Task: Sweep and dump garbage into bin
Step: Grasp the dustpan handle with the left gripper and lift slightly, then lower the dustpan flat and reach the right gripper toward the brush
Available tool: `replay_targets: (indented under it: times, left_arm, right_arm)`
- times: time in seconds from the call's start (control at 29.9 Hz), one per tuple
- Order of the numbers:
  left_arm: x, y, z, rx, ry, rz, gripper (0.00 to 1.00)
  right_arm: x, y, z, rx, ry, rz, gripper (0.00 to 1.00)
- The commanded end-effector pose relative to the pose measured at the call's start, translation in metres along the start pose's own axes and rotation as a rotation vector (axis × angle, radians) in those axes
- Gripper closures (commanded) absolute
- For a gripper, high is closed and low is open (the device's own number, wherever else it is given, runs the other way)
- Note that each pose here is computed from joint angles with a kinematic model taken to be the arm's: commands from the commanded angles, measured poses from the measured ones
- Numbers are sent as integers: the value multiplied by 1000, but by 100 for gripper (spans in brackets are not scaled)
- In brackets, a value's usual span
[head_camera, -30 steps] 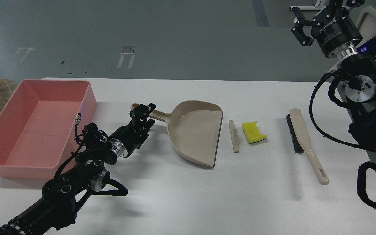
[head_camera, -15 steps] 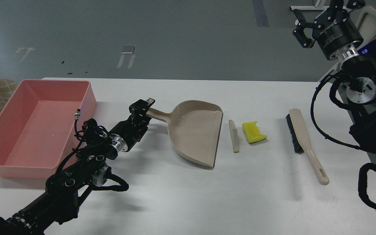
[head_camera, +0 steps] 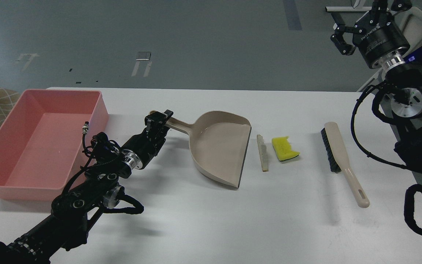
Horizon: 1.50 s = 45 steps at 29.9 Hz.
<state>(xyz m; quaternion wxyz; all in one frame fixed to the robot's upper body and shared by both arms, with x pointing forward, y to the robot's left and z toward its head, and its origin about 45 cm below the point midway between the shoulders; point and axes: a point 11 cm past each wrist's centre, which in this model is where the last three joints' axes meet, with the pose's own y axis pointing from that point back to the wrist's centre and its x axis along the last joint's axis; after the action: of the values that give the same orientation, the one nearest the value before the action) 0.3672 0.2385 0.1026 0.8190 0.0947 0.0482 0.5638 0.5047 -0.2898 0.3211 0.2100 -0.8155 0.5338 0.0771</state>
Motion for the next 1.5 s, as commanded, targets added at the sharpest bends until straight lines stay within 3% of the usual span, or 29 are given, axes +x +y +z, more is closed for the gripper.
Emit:
replay_targets:
  times: [0.0, 0.1, 0.7, 0.97, 1.2, 1.47]
  left_arm:
    - [1, -1, 3, -8, -3, -3, 58]
    - [1, -1, 3, -11, -3, -3, 69]
    - [1, -3, 7, -19, -14, -5, 75]
    - [-2, -8, 23, -81, -23, -23, 88]
    - [0, 5, 55, -149, -101, -104, 88]
    - [18, 26, 59, -137, -201, -152, 88]
  right_arm:
    - [0, 0, 0, 0, -1, -1, 0]
    - [0, 0, 0, 0, 0, 0, 0]
    - [4, 3, 1, -3, 3, 8, 0]
    - [7, 5, -1, -2, 7, 13, 0]
    - [14, 8, -10, 1, 30, 21, 0]
    - [30, 19, -44, 27, 110, 28, 0]
